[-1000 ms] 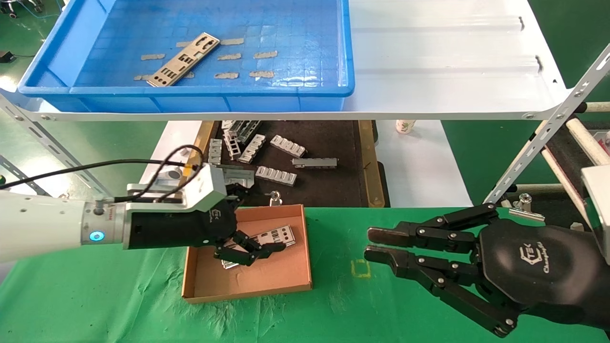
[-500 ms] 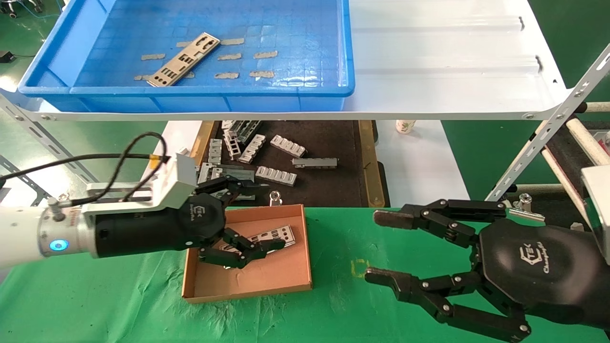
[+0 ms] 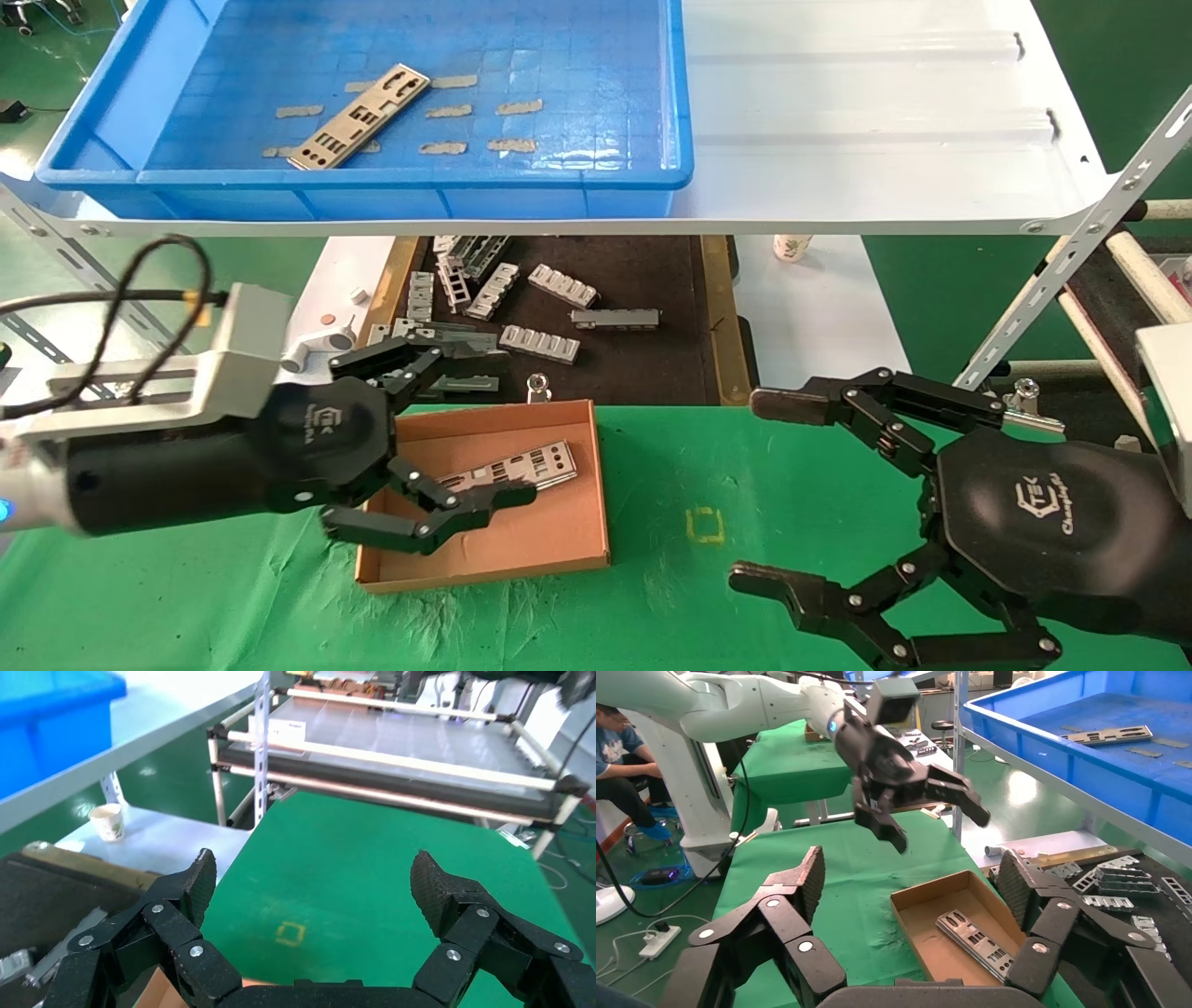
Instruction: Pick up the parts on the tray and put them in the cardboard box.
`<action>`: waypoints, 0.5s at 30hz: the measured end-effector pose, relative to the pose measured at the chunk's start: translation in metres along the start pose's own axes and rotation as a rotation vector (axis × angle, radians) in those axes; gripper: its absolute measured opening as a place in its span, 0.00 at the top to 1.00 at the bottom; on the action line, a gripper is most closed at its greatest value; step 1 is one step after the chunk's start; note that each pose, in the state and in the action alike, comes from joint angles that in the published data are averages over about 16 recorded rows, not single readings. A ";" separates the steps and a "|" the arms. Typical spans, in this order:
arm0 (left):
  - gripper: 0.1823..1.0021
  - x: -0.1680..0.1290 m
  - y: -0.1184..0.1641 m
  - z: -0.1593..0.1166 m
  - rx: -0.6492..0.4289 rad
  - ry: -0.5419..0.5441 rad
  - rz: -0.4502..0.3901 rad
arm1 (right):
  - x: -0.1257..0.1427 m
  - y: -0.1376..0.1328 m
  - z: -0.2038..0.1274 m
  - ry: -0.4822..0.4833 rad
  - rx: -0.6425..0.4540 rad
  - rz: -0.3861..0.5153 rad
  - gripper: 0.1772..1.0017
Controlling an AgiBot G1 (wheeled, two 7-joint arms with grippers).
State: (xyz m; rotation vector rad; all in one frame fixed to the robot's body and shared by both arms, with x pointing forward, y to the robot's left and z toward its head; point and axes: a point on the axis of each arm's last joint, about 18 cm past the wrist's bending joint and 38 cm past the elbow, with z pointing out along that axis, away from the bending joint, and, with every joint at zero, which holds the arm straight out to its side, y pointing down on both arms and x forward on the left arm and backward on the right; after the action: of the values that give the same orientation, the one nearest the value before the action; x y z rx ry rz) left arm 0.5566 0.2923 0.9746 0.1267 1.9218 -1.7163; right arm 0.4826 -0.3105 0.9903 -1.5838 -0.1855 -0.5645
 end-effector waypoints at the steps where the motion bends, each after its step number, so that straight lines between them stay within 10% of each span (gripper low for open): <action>1: 0.00 0.003 -0.003 -0.002 0.006 0.004 0.001 | 0.000 0.000 0.000 0.000 0.000 0.000 0.19; 15: 0.00 0.043 -0.038 -0.028 0.066 0.080 0.018 | 0.000 0.000 0.000 0.000 0.000 0.000 0.01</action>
State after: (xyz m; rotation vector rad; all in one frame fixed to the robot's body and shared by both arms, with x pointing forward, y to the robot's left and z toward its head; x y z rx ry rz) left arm 0.4948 0.2992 0.9891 0.2400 1.9151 -1.7879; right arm 0.4826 -0.3105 0.9903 -1.5838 -0.1854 -0.5645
